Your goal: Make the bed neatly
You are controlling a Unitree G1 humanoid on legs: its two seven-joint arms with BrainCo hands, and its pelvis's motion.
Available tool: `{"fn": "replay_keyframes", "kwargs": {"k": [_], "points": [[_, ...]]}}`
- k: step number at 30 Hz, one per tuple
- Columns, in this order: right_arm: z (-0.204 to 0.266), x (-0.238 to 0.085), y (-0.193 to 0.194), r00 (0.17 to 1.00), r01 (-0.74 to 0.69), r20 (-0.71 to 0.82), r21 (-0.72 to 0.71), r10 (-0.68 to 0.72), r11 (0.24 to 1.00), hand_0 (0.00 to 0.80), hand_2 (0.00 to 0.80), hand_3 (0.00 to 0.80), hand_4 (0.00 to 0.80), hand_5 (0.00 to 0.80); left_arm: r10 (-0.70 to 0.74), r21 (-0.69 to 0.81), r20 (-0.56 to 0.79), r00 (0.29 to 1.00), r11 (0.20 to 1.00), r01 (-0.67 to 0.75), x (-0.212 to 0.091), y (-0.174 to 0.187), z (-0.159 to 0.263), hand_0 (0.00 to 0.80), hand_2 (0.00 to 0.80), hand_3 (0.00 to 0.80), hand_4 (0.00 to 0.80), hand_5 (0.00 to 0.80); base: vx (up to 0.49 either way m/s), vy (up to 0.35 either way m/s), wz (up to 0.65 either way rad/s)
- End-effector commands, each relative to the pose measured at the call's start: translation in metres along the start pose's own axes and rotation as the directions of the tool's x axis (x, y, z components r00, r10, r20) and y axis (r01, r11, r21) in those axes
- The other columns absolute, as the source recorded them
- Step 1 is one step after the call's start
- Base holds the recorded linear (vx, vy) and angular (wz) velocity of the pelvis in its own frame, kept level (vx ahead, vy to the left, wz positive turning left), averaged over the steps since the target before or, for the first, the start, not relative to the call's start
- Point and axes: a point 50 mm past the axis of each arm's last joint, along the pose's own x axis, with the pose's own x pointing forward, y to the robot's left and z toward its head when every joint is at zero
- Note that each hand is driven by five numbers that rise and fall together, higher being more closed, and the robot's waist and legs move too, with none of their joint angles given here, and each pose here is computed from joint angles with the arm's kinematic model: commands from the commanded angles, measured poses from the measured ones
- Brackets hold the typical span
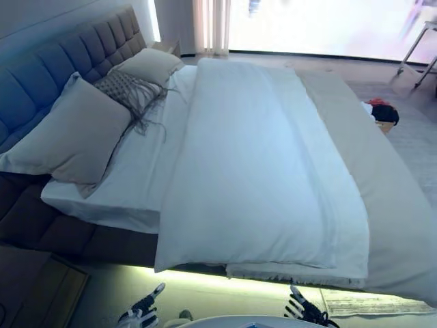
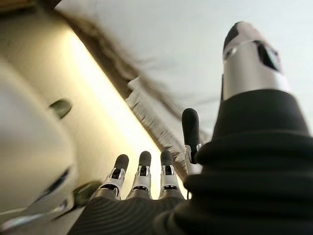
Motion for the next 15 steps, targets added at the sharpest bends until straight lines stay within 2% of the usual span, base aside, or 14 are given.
{"fn": "replay_keyframes", "kwargs": {"k": [1, 5, 15], "points": [[0.012, 0.008, 0.024, 0.997, -0.071, 0.02, -0.093, 0.073, 0.993, 0.0, 0.0, 0.0, 0.0, 0.0, -0.038, 0.049, -0.026, 0.999, 0.998, 0.039, 0.004, -0.025, 0.002, 0.0, 0.0, 0.0, 0.0, 0.0, 0.049, -0.048, 0.0], [0.007, 0.009, 0.028, 0.997, -0.075, -0.001, -0.12, 0.075, 0.99, 0.0, 0.0, 0.0, 0.0, 0.0, -0.045, 0.065, -0.016, 0.999, 0.997, 0.046, 0.004, -0.029, 0.004, 0.0, 0.0, 0.0, 0.0, 0.0, 0.045, -0.044, -0.01], [0.004, 0.009, 0.029, 0.998, -0.069, -0.016, -0.134, 0.068, 0.988, 0.0, 0.0, 0.0, 0.0, 0.0, -0.002, -0.043, 0.022, 1.0, 0.999, 0.003, 0.004, -0.017, 0.013, 0.0, 0.0, 0.0, 0.0, 0.0, 0.009, -0.006, 0.0]]}}
